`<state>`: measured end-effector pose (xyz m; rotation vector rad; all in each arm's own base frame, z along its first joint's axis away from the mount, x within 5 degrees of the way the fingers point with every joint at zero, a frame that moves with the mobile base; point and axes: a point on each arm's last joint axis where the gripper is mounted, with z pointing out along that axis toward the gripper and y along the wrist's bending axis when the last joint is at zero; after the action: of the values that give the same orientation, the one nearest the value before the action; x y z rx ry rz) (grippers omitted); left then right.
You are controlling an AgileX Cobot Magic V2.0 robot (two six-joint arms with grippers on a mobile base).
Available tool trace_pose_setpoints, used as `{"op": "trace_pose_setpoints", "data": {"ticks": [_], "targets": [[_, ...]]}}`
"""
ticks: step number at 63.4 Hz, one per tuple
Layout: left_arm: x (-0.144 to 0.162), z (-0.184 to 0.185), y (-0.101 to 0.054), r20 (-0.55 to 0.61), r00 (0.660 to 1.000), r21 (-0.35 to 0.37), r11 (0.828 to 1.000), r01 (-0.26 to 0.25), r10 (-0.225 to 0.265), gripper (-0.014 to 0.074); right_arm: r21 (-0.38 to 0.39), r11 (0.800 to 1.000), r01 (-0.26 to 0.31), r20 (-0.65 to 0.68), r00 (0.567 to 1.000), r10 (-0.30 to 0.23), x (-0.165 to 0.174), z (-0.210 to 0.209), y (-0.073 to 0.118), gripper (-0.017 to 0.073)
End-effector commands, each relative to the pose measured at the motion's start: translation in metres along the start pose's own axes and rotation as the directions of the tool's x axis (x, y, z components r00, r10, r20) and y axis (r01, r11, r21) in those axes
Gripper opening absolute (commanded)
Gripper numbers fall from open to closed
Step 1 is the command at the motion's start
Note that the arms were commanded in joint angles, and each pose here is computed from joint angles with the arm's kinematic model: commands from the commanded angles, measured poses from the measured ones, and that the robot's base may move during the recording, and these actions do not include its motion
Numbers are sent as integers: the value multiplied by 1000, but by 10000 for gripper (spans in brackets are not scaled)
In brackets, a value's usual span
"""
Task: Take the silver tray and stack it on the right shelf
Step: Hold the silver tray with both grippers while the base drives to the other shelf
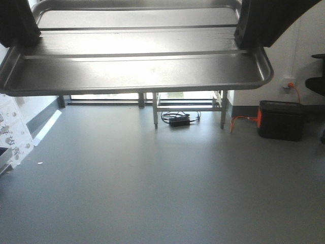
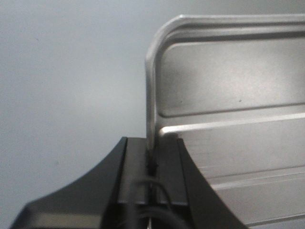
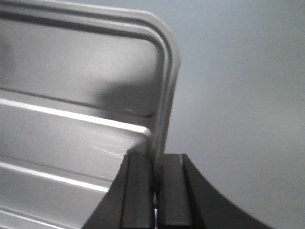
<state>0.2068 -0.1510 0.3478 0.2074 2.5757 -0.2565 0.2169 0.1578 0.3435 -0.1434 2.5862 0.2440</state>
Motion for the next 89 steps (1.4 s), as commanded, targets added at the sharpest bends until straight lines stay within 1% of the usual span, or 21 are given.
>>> {"op": "trace_pose_setpoints", "data": {"ticks": [1, 89], "targets": [[-7, -16, -2, 75, 997, 21, 999, -26, 24, -93, -26, 999, 30, 118, 993, -27, -12, -21, -1, 57], [-7, -16, -2, 78, 997, 20, 999, -27, 26, -93, -26, 999, 30, 118, 993, -27, -12, -21, -1, 57]]}}
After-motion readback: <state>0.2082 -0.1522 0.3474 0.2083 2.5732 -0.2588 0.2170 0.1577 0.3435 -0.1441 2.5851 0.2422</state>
